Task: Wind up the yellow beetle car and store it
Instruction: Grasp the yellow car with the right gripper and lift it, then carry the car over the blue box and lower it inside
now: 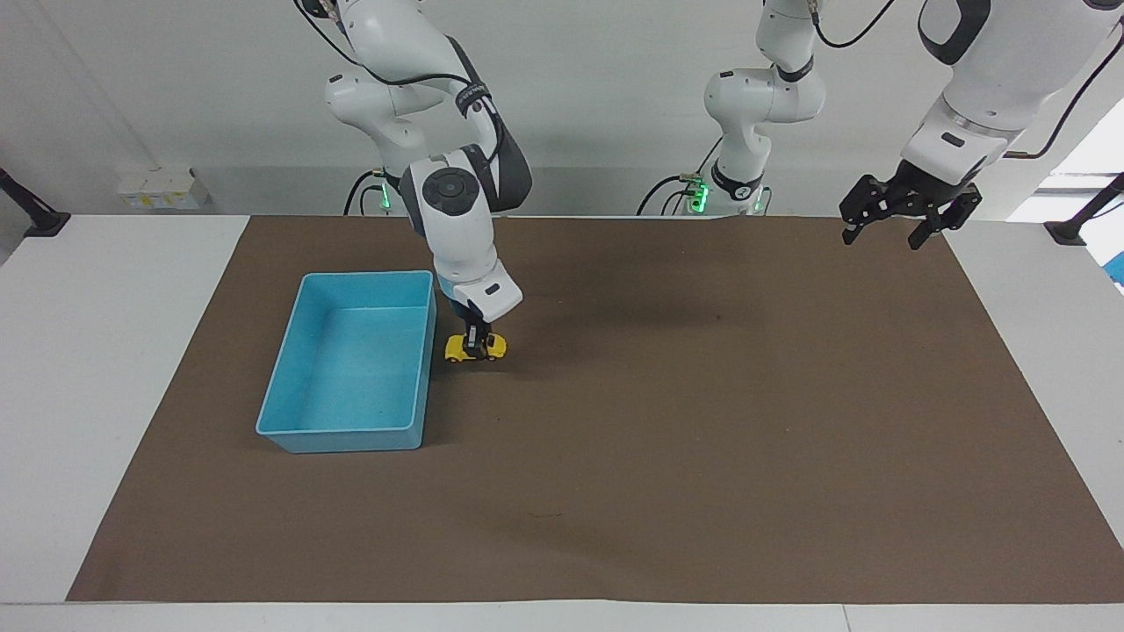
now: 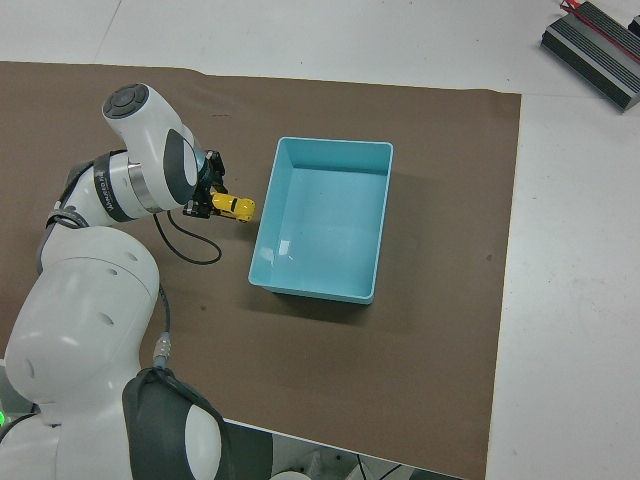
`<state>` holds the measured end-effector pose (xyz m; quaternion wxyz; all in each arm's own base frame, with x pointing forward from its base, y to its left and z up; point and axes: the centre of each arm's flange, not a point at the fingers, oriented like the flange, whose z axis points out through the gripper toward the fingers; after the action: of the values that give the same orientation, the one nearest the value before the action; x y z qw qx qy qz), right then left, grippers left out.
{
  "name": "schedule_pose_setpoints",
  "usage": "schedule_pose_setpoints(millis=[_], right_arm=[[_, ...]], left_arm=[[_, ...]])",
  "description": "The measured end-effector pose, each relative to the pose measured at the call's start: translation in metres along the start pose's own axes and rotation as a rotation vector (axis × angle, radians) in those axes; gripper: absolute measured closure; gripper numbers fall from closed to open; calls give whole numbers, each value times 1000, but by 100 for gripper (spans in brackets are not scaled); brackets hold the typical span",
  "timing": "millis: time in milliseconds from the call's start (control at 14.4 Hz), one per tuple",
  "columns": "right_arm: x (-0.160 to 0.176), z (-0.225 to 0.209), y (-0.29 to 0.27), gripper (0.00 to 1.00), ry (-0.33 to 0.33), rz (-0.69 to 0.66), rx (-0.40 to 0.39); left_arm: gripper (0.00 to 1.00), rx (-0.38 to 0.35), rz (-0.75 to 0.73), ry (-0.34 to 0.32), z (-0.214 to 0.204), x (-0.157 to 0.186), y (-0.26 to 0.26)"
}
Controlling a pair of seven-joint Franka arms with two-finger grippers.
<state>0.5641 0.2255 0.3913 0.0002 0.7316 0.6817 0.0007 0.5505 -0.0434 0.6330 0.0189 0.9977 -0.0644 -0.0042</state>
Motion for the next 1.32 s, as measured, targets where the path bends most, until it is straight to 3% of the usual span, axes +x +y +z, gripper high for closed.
schedule_pose_setpoints(millis=[348, 626, 1114, 1322], right_arm=[[-1, -36, 6, 52, -20, 29, 38], [-32, -61, 15, 52, -38, 47, 67], [-158, -56, 38, 52, -43, -28, 132], [-181, -35, 27, 52, -40, -40, 103]], left_arm=[[0, 0, 0, 0, 0, 0, 0], [0, 0, 0, 0, 0, 0, 0], [0, 0, 0, 0, 0, 0, 0], [0, 0, 0, 0, 0, 0, 0]])
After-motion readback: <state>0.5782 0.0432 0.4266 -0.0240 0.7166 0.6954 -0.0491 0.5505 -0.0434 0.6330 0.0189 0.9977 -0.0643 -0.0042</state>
